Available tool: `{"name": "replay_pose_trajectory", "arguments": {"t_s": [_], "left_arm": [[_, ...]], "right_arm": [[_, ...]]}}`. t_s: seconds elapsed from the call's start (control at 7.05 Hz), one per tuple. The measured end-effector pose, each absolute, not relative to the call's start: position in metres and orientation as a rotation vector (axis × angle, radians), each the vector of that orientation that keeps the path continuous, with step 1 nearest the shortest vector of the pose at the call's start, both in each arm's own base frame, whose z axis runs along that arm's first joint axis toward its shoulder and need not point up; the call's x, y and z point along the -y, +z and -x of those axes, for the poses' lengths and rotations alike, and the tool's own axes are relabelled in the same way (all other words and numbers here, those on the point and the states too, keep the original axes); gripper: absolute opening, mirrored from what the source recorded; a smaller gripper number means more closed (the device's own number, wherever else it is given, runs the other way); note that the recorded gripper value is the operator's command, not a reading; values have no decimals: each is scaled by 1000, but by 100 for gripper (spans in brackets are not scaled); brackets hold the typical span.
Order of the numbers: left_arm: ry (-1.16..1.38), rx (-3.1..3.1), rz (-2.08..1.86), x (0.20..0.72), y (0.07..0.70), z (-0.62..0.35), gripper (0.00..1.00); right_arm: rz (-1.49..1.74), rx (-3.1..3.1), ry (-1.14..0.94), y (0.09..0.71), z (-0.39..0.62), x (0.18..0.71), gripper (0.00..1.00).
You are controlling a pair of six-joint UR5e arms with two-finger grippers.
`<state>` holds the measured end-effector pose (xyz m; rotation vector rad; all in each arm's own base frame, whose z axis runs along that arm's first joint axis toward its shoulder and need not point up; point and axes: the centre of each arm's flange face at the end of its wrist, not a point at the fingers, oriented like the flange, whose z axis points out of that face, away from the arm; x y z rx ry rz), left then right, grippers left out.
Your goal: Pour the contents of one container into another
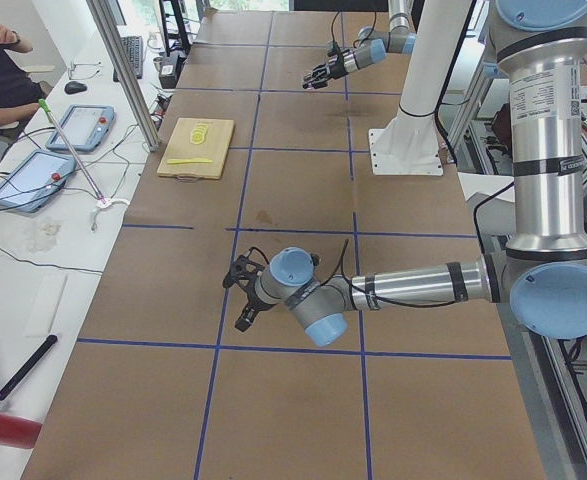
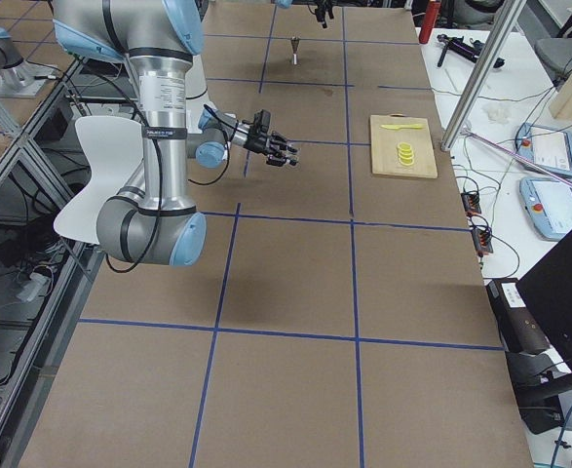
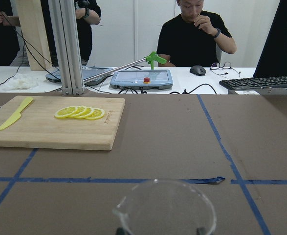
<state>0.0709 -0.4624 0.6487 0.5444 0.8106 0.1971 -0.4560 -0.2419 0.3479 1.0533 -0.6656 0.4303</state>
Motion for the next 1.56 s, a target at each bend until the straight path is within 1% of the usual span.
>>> {"name": "replay_pose_trajectory", "arguments": {"t_s": [0.57,0.99,1.56], "left_arm": [[176,-917,-363,470,569,-59,100],[156,-925,-365,467,557,-46,100],[150,-918,-367,464,561,-44,100]], "right_arm": [[-1093,640,460,384,473,233,0],[-1094,617,477,426,462,226,0],[-1089,594,491,467,442,221,0]]}}
